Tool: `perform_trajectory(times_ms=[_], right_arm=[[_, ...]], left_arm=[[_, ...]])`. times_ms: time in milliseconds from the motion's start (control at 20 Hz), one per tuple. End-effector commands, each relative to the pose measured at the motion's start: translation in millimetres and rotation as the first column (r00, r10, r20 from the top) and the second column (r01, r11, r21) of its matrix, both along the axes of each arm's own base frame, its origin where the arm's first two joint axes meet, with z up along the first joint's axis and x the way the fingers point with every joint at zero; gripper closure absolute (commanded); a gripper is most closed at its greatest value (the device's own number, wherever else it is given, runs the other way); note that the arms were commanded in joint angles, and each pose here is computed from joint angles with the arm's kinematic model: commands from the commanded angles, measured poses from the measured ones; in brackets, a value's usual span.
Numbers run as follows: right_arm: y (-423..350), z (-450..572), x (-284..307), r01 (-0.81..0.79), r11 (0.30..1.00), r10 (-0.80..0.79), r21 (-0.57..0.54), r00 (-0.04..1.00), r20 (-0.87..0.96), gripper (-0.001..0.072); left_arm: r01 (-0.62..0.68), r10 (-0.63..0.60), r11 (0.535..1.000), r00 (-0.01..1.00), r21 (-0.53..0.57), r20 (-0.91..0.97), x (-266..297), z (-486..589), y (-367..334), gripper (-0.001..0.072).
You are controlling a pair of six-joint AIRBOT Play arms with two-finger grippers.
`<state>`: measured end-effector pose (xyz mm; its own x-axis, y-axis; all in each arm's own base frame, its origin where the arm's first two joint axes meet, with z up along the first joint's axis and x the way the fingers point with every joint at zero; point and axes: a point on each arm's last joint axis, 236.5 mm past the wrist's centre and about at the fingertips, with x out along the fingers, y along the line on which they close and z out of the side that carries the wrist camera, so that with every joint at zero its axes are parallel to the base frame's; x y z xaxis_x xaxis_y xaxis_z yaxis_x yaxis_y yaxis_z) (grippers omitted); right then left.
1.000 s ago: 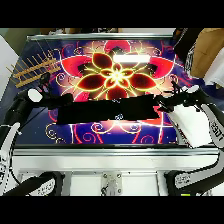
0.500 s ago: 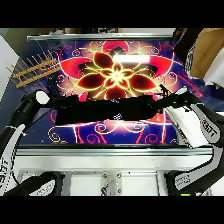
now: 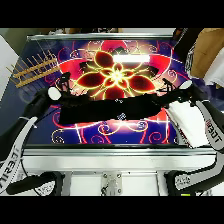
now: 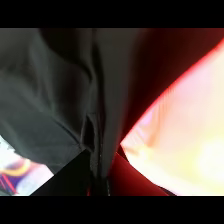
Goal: Fold the clothes and pants, and hang the long-sleeved shirts on hangers.
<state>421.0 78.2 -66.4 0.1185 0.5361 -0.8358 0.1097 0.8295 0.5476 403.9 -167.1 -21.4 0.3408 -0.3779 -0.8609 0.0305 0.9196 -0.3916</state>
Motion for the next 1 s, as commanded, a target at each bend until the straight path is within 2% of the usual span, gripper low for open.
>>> perform_trajectory(times_ms=[0,250,450,700,950], right_arm=[[-25,46,-6,-0.061,0.990,0.061,-0.126,0.998,-0.003,0.0701],[-6,120,-3,-0.151,0.977,0.161,-0.151,0.985,0.060,0.0702],[9,155,-3,-0.216,0.941,0.247,-0.261,0.965,0.093,0.0701],[44,191,1,-0.257,0.924,0.315,-0.284,0.932,0.181,0.0701],[66,204,0,-0.279,0.917,0.345,-0.286,0.913,0.218,0.0701]], left_arm=[[0.131,-0.131,0.991,0.991,0.003,-0.032,8,-25,-62,0.0701],[0.282,-0.281,0.960,0.958,0.007,-0.052,12,-59,-145,0.0700],[0.370,-0.368,0.929,0.925,0.007,-0.091,5,-76,-187,0.0700],[0.426,-0.422,0.905,0.898,0.005,-0.127,4,-90,-211,0.0700],[0.425,-0.421,0.905,0.898,0.005,-0.125,6,-93,-213,0.0700]])
